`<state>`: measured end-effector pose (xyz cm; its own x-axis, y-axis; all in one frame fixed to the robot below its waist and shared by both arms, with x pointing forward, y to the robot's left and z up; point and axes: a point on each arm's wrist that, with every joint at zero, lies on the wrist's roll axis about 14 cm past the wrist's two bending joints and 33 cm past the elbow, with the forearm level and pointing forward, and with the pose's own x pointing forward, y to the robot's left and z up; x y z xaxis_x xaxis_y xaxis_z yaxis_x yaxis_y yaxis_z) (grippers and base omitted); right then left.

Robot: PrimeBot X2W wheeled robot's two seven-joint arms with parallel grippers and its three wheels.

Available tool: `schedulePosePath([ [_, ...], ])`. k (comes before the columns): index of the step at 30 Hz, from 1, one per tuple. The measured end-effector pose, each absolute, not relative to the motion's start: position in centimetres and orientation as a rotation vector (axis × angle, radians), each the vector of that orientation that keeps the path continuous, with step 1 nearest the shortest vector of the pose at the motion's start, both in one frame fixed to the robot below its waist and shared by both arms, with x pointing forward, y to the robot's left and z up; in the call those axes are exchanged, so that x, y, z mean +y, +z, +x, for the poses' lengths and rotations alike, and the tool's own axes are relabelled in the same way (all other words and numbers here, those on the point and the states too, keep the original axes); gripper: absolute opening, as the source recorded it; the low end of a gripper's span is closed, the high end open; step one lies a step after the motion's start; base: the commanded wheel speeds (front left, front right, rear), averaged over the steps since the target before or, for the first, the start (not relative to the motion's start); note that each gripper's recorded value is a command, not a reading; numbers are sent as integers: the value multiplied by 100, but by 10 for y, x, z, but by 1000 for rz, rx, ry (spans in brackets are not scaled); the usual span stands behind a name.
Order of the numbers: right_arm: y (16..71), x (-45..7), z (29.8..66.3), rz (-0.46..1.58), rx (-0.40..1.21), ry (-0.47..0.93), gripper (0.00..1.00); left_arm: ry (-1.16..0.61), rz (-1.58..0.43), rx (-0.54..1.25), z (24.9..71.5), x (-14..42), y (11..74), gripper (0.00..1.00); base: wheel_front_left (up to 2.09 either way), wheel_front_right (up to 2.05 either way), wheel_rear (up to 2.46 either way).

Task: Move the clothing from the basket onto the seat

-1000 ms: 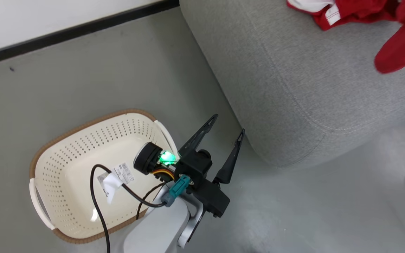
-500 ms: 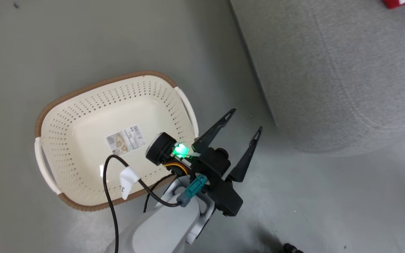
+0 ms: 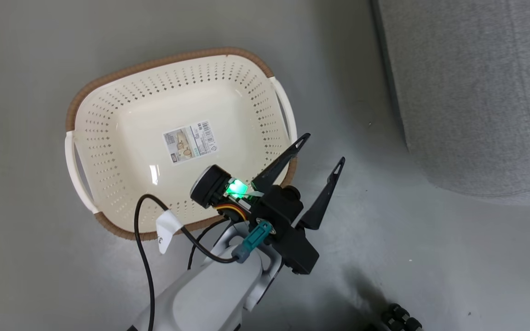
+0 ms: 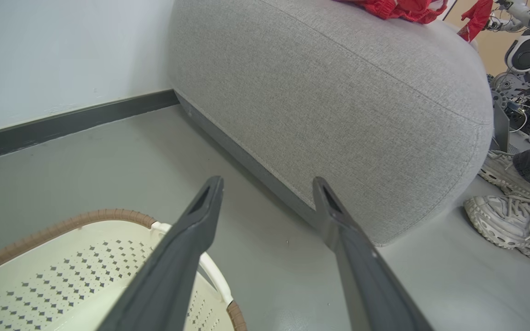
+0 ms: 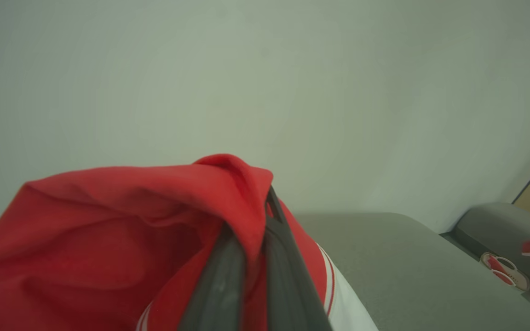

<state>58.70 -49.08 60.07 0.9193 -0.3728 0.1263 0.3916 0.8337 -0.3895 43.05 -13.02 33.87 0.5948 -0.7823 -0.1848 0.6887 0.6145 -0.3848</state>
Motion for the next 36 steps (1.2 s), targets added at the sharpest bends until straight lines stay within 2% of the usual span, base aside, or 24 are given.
schedulePosePath([
  [4,532,-456,609,-341,52,-319,0,-837,-278,384,434,-121,324,100,0,0,0],
  [7,486,-450,599,-315,151,-301,0,-813,-269,387,439,-115,321,100,0,0,0],
  [11,462,-459,575,-301,229,-329,0,-812,-261,372,442,-114,326,100,0,0,0],
  [16,459,-470,557,-282,258,-371,0,-803,-261,360,446,-114,333,100,0,0,0],
  [17,461,-471,555,-281,257,-373,6,-801,-261,358,447,-114,334,100,0,0,0],
  [18,463,-472,553,-280,254,-377,38,-799,-264,356,447,-114,336,100,0,0,0],
  [19,465,-473,552,-278,250,-379,38,-797,-266,355,448,-114,338,100,0,0,0],
  [20,467,-473,551,-279,246,-380,88,-797,-265,352,448,-114,339,100,0,0,0],
  [21,469,-473,550,-278,242,-379,100,-798,-263,348,448,-114,341,100,0,0,0],
  [30,484,-462,540,-256,202,-353,100,-776,-261,317,453,-109,360,100,0,0,0],
  [36,482,-428,535,-223,179,-264,100,-727,-254,306,456,-97,372,100,0,0,0],
])
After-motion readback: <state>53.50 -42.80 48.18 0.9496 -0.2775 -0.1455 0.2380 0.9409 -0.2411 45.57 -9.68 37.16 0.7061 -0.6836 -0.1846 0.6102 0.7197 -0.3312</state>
